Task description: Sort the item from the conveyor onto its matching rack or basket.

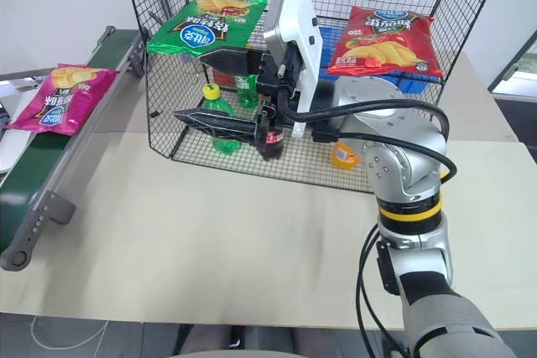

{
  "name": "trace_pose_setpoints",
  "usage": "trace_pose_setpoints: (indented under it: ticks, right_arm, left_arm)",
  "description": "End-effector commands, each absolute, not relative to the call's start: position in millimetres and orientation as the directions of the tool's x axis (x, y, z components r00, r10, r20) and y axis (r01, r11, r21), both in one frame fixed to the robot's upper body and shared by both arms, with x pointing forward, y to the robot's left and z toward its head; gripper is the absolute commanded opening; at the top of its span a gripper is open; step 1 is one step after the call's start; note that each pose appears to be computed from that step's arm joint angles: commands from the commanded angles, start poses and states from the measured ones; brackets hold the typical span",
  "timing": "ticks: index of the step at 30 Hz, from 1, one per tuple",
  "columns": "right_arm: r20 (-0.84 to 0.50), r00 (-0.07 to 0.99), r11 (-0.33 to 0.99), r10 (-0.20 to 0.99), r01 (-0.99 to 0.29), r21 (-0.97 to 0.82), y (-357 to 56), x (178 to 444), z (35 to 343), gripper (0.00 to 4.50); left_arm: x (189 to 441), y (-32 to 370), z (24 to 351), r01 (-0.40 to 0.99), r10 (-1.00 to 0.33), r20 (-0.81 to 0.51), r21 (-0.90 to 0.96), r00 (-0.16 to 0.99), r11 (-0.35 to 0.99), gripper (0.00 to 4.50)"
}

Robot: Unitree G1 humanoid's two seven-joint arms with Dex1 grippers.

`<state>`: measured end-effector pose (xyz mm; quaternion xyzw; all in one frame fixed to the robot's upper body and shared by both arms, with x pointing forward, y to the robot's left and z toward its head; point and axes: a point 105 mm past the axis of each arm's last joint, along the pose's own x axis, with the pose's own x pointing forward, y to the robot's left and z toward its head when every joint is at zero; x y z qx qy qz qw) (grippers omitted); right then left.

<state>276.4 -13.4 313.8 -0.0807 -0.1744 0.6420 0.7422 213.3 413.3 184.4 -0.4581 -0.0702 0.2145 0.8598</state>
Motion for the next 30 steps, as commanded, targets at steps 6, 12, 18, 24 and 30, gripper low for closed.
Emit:
trace_pose_setpoints:
  ticks: [6,12,18,24,30]
  right_arm:
    - [0.216,0.102,0.183,0.971,-0.900,-0.395,-16.9,266.8,332.1,4.50]
    - [0.214,0.121,0.200,0.969,-0.895,-0.398,-20.4,266.3,330.5,4.50]
    - [0.214,0.128,0.206,0.968,-0.894,-0.397,-23.0,264.6,330.9,4.50]
    - [0.213,0.129,0.206,0.969,-0.896,-0.393,-24.4,263.1,331.2,4.50]
    - [0.213,0.127,0.204,0.969,-0.897,-0.393,-25.4,261.5,331.3,4.50]
  left_arm:
    - [211.4,427.9,188.7,-0.295,0.429,-0.090,-0.848,0.899,0.441,4.45]
    - [214.9,424.3,184.0,-0.274,0.394,-0.101,-0.869,0.914,0.413,4.45]
    - [213.0,428.1,179.0,-0.284,0.402,-0.115,-0.876,0.908,0.390,4.45]
    - [211.4,427.9,177.7,-0.283,0.401,-0.116,-0.877,0.909,0.387,4.45]
    - [210.2,428.8,178.7,-0.280,0.408,-0.105,-0.874,0.907,0.398,3.67]
